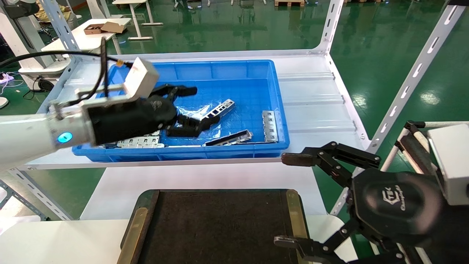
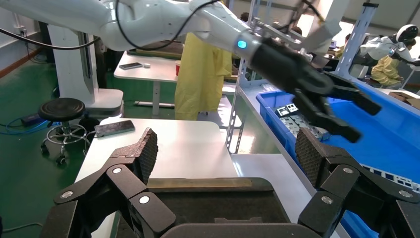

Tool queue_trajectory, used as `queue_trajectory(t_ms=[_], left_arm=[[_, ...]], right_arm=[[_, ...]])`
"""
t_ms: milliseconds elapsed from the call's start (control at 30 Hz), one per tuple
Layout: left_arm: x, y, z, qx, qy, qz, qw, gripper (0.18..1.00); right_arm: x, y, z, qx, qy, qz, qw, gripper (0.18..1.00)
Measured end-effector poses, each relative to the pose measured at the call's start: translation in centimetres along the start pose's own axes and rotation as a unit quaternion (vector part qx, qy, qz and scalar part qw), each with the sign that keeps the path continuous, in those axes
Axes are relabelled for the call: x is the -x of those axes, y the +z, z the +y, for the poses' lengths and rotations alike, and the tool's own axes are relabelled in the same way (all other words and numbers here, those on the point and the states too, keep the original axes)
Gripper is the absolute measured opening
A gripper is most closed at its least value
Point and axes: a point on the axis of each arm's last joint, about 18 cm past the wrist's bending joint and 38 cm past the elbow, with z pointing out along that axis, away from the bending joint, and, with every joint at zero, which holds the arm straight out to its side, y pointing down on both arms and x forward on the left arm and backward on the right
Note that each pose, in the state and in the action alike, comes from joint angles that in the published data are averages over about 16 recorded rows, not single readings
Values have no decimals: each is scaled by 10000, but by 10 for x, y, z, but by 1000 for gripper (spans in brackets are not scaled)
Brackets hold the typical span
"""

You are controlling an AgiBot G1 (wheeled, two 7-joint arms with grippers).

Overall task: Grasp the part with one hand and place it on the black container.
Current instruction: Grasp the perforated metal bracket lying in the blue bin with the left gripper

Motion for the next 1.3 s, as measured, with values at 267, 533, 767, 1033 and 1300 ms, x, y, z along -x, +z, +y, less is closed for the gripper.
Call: queue_trajectory(t_ms=[267, 533, 767, 1033, 1300], left_arm=[[25, 44, 17, 285, -123, -557, 9980, 1001], [32, 76, 38, 614, -153, -933, 9936, 1001], [32, 93, 54, 843, -173, -1187, 9892, 1001], [30, 100, 66, 962, -232, -1351, 9859, 996], [28, 101, 75, 994, -312, -1387, 9848, 965]], right_arm=[[0, 0, 0, 0, 0, 0, 10000, 1001], [0, 0, 0, 0, 0, 0, 10000, 1001], [0, 0, 0, 0, 0, 0, 10000, 1001], [0, 0, 0, 0, 0, 0, 10000, 994], [0, 0, 0, 0, 0, 0, 10000, 950]])
